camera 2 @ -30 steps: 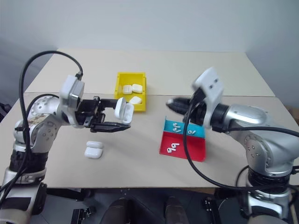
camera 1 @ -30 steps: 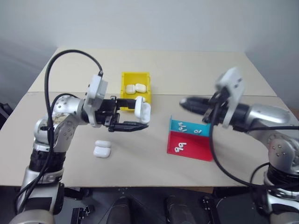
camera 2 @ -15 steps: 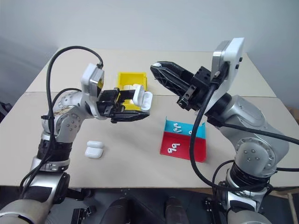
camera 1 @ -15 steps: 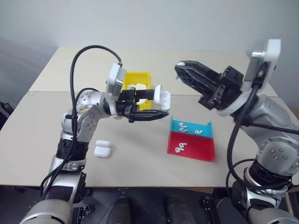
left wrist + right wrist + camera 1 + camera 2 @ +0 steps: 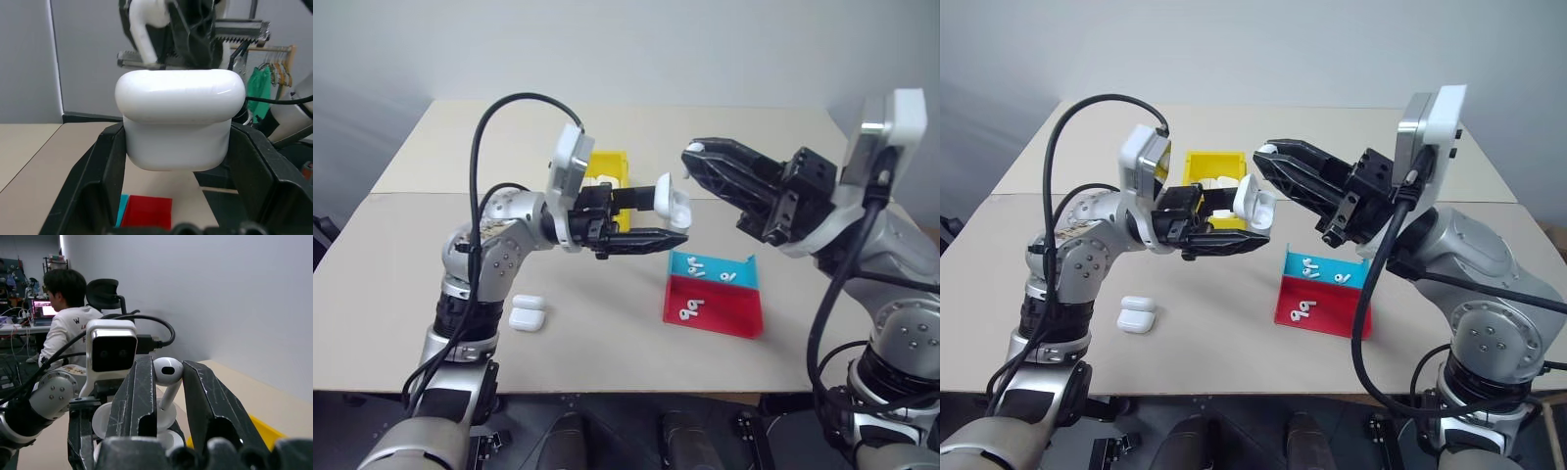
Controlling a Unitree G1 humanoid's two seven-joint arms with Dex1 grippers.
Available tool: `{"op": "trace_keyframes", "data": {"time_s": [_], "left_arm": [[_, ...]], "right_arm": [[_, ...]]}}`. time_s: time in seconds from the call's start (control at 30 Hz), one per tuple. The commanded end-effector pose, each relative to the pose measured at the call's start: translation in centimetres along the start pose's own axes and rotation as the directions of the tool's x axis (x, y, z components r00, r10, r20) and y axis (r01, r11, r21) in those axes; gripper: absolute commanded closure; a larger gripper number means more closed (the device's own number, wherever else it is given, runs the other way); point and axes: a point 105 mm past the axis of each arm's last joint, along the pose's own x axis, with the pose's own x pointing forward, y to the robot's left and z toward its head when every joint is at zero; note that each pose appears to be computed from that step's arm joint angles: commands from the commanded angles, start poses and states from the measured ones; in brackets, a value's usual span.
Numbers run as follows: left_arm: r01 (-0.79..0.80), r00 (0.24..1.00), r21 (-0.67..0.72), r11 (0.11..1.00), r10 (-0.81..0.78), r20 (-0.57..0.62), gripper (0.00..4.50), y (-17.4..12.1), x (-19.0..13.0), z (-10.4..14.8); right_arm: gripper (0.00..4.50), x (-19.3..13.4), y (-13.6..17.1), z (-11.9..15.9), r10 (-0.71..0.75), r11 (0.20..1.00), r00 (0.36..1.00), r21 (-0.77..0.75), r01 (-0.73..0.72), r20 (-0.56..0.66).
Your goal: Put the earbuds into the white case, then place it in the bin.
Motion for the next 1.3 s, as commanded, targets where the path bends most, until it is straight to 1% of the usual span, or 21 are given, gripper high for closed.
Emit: {"op": "trace_keyframes", "data": {"time_s": [0.03,0.17,0.5,0.67,0.9,1.27,1.3], "left_arm": [[0.014,1.000,0.034,0.999,-0.015,0.026,1.72,-0.6,0.1,1.2],[0.014,1.000,0.031,0.999,-0.015,0.027,1.72,-0.8,0.1,1.1],[0.017,0.999,0.031,0.999,-0.018,0.028,1.72,-0.8,0.2,1.0],[0.027,0.999,0.040,0.999,-0.029,0.036,1.72,-0.9,0.3,1.0],[0.040,0.999,0.047,0.998,-0.041,0.028,1.72,-0.9,0.2,1.0],[0.026,0.999,0.053,0.998,-0.027,0.023,1.72,-0.5,0.2,0.7],[0.026,0.999,0.054,0.998,-0.028,0.023,1.72,-0.5,0.2,0.7]], "right_arm": [[3.89,-0.3,0.6,1.3,0.018,0.999,0.999,-0.038,-0.016,0.039],[3.89,-0.5,0.8,0.8,0.020,0.999,1.000,-0.040,-0.019,0.007],[3.89,-0.2,0.6,0.2,0.013,0.999,1.000,-0.034,-0.013,-0.006],[3.89,-0.2,0.3,-0.8,-0.006,0.999,0.999,-0.044,0.004,-0.052],[3.89,-0.3,0.1,-1.3,-0.015,0.998,0.997,-0.056,0.011,-0.071],[3.89,-0.8,1.1,-1.8,0.058,0.997,0.993,-0.053,-0.064,-0.105],[3.54,-0.8,1.1,-1.8,0.061,0.996,0.993,-0.054,-0.067,-0.106]]}}
